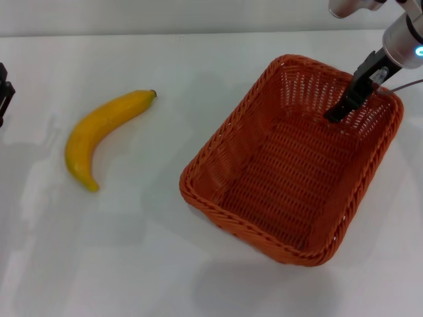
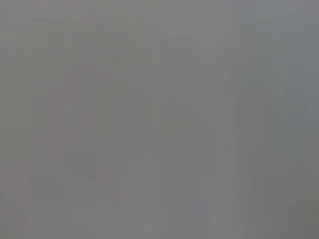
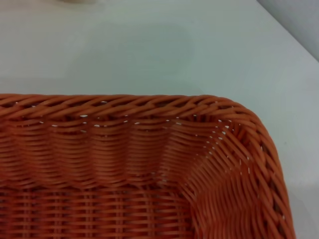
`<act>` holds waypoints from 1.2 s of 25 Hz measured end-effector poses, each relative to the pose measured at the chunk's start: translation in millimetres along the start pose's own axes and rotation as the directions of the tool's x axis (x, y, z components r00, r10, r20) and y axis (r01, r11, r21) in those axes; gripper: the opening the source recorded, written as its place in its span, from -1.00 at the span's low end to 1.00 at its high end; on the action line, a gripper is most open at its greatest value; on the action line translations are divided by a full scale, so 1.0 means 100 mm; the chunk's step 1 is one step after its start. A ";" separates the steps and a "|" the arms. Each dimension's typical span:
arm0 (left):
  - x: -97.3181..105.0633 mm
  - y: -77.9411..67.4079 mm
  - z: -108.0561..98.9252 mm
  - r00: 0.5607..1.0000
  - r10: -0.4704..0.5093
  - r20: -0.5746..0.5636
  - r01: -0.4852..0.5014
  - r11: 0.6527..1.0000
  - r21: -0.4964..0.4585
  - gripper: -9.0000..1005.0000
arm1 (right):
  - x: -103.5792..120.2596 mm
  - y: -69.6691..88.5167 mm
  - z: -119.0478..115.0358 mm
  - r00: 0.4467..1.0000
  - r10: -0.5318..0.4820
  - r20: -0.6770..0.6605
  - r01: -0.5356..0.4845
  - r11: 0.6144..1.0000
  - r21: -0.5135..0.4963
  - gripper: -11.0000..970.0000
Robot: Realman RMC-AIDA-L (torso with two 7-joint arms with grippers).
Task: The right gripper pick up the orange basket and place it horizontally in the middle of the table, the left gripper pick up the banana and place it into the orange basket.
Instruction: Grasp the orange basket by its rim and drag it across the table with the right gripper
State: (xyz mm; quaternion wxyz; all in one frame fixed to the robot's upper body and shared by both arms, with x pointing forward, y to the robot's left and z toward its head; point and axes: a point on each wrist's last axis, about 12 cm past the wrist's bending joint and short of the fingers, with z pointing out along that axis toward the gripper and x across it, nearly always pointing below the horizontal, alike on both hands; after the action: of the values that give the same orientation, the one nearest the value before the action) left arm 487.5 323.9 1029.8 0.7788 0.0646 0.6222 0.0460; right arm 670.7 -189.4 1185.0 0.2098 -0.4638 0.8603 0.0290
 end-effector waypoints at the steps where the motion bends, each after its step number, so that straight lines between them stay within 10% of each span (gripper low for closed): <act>1: 0.00 0.00 0.00 1.000 0.000 0.000 0.000 1.000 0.000 0.70 | 0.00 0.00 0.01 1.000 0.001 0.000 -0.001 1.000 0.002 0.73; 9: 0.00 -0.01 -0.01 1.000 -0.001 -0.003 0.001 1.000 0.008 0.70 | 0.02 -0.01 0.00 1.000 0.007 -0.001 -0.007 1.000 0.009 0.73; 23: 0.00 -0.01 0.00 1.000 -0.001 0.000 0.001 1.000 0.010 0.69 | 0.09 -0.01 0.01 0.999 -0.019 -0.037 0.020 0.999 0.031 -0.36; 30: -0.01 -0.02 0.01 1.000 0.000 0.004 0.000 1.000 0.013 0.69 | 0.08 -0.03 -0.04 0.999 -0.021 -0.048 0.022 0.999 0.027 -0.37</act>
State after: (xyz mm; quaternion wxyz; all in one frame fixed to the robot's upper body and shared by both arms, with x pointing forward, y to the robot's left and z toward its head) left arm 488.6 321.6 1030.3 0.7795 0.0696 0.6211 0.0417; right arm 667.9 -198.3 1185.9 0.1958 -0.4706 0.8604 0.0039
